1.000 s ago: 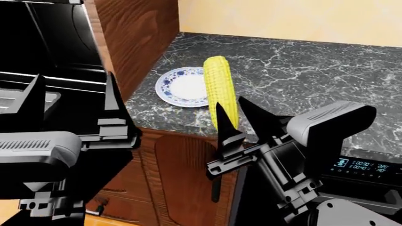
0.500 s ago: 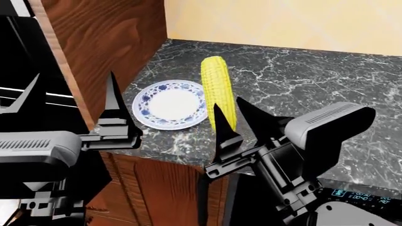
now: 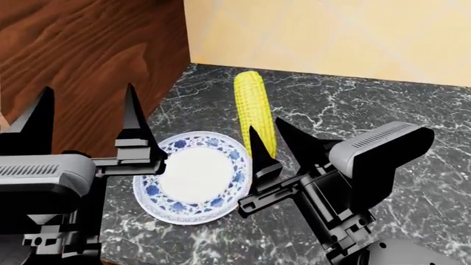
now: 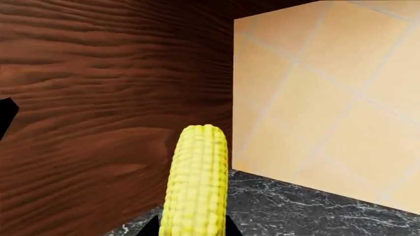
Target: Pick the corn from the oven and place it on the plate on the counter.
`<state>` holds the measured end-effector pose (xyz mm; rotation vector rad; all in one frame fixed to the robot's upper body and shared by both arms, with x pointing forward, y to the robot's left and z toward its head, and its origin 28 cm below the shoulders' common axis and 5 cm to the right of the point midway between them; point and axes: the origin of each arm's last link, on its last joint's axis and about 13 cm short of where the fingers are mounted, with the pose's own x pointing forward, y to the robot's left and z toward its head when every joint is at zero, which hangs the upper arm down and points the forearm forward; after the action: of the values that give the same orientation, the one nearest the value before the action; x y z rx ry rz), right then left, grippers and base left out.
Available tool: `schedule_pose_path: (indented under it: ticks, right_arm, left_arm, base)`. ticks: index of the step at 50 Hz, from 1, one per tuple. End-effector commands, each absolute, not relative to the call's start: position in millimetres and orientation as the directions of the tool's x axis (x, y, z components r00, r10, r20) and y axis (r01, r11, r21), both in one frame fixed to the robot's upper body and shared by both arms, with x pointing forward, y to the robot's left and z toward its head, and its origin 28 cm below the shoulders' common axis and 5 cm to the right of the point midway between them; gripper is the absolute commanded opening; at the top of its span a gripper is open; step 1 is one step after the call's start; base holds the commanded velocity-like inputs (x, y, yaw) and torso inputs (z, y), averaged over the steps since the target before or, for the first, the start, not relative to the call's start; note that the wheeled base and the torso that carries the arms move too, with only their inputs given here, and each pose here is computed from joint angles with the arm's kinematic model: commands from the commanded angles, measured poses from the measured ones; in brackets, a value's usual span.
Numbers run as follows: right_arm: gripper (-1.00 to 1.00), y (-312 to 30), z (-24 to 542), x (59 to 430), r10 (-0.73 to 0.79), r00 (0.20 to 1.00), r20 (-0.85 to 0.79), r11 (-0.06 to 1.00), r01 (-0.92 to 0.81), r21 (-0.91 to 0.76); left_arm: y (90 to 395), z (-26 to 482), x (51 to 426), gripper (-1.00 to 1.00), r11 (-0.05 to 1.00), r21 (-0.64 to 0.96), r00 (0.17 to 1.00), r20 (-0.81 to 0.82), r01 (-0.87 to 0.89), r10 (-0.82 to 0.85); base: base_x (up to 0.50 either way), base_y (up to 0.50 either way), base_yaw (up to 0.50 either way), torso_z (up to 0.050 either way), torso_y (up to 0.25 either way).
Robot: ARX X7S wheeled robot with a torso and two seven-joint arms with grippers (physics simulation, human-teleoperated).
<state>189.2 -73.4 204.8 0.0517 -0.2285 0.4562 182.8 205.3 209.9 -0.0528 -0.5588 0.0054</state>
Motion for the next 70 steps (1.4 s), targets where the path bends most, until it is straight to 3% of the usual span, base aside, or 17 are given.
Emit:
schedule_pose_path:
  ticks: [1, 19, 42, 70]
  right_arm:
    - [-1.0, -75, 208, 190, 0.428, 0.865, 0.26, 0.899, -0.437, -0.027]
    - [-1.0, -67, 222, 203, 0.493, 0.83, 0.26, 0.869, -0.487, -0.092]
    - [-1.0, -54, 230, 231, 0.551, 0.794, 0.258, 0.833, -0.541, -0.116]
    - [-1.0, -42, 215, 232, 0.596, 0.777, 0.204, 0.802, -0.59, -0.097]
  left_arm:
    - [205, 210, 183, 1.0, 0.999, -0.051, 0.848, 0.53, 0.011, 0.018]
    - [207, 213, 183, 1.0, 0.999, -0.048, 0.841, 0.54, -0.003, 0.028]
    - [262, 231, 173, 1.0, 0.955, 0.06, 0.771, 0.606, -0.292, 0.197]
    - [254, 226, 174, 1.0, 0.963, 0.046, 0.783, 0.593, -0.265, 0.187]
  base:
    - [0.49, 0.1, 0.0, 0.0, 0.01]
    - [0.01, 0.0, 0.0, 0.0, 0.001]
    - [0.0, 0.0, 0.0, 0.001, 0.0]
    - [0.0, 0.0, 0.0, 0.0, 0.0]
